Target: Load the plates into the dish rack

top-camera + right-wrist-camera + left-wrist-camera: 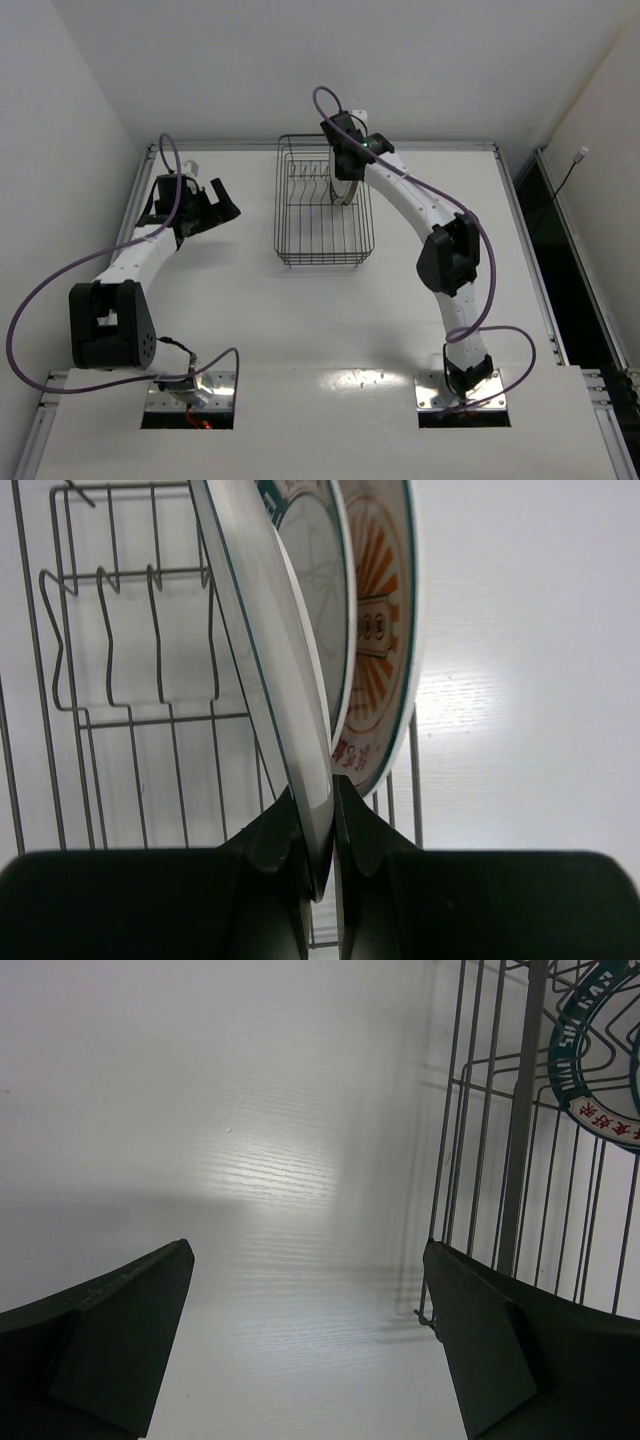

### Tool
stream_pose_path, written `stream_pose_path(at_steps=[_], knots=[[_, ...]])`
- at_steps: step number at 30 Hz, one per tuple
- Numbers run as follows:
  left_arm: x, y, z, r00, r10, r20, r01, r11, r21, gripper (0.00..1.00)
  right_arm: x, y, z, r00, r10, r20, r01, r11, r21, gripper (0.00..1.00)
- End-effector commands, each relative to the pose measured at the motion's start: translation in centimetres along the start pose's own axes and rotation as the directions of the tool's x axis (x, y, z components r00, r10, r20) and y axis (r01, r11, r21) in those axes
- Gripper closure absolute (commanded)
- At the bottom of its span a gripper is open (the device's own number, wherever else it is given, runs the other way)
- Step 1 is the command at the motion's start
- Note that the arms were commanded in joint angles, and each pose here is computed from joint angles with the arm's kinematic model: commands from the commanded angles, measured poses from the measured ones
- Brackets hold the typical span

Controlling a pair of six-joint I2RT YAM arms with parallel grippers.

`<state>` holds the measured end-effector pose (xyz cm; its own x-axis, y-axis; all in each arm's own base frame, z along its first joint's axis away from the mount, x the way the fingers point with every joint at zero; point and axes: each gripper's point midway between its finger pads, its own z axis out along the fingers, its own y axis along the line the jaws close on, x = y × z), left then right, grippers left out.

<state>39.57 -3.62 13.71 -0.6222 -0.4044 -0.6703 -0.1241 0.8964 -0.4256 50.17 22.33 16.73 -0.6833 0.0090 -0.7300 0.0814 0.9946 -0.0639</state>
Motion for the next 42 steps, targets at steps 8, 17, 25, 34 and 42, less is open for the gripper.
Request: stream_pose_path(at_steps=[8, 17, 25, 34, 42], knots=[[-1.9, -1.0, -0.9, 0.999, 0.026, 0.048, -0.027, 0.999, 0.02, 0.01, -3.1, -0.7, -0.4, 0.994, 0.092, 0.066, -0.094, 0.995, 0.035, 1.0], [-1.9, -1.0, -0.9, 0.999, 0.026, 0.048, -0.027, 0.999, 0.02, 0.01, -2.0, 0.2, 1.9, 0.997, 0.074, 0.021, -0.074, 0.997, 0.017, 1.0], [-1.6, -1.0, -0.7, 0.999, 0.024, 0.036, -0.025, 0.999, 0.026, 0.01, 0.0, 0.6, 3.5, 0.997, 0.059, -0.042, -0.059, 0.998, -0.003, 1.0], [-1.6, -0.8, -0.3, 0.999, 0.031, 0.031, -0.032, 0.999, 0.013, 0.01, 0.9, 3.0, 1.0, 0.994, 0.054, -0.098, -0.072, 0.979, -0.192, 0.72], [-1.8, 0.2, -0.1, 0.999, 0.037, 0.034, -0.036, 0.999, -0.04, 0.01, -0.1, 0.2, -6.9, 0.995, -0.045, -0.084, 0.022, 0.968, -0.25, 0.48]])
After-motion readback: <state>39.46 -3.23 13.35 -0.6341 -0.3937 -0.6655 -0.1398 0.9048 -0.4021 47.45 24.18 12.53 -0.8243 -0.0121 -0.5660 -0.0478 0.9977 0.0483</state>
